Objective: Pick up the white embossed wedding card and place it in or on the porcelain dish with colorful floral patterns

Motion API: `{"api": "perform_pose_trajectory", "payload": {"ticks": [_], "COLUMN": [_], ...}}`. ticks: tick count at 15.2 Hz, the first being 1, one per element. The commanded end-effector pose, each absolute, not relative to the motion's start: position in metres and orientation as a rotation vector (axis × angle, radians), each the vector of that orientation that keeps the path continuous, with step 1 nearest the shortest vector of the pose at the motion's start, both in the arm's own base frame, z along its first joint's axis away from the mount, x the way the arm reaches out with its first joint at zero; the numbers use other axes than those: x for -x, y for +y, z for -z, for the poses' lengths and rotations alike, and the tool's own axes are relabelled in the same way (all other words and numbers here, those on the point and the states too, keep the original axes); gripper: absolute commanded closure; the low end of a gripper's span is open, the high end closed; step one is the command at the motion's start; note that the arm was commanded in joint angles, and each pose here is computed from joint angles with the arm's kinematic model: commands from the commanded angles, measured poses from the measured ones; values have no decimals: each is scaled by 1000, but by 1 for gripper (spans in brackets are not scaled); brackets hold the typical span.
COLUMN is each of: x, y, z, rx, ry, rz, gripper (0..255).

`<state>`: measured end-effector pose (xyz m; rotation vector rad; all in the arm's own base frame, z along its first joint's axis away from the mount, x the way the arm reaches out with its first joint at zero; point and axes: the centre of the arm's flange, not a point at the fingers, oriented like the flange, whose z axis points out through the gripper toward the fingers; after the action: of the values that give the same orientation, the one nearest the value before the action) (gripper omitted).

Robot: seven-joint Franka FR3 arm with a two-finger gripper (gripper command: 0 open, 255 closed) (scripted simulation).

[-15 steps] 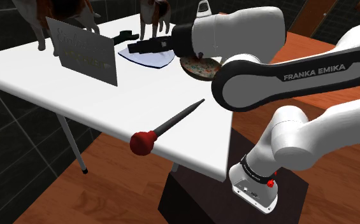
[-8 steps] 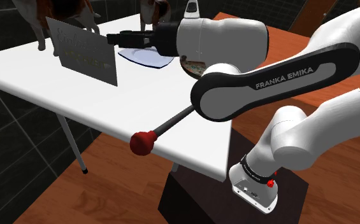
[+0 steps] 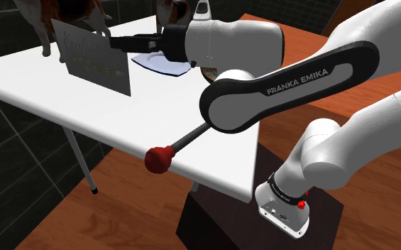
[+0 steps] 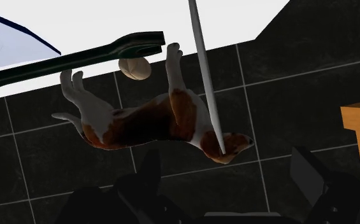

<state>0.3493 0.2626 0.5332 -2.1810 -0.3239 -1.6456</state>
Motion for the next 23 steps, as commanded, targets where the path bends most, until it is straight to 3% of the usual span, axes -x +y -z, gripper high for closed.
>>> {"api": "perform_pose_trajectory", "payload": {"ticks": [1, 3, 4, 13, 23], "x": [-350, -349, -349, -350, -350], "y": [263, 263, 263, 263, 263], "z": [-533, -533, -533, -533, -586], "rx": [2181, 2181, 2181, 2181, 2181], "ry": [-324, -324, -324, -324, -324], "rz": [1646, 1646, 1646, 1646, 1646], "gripper": [0, 0, 255, 255, 255]}}
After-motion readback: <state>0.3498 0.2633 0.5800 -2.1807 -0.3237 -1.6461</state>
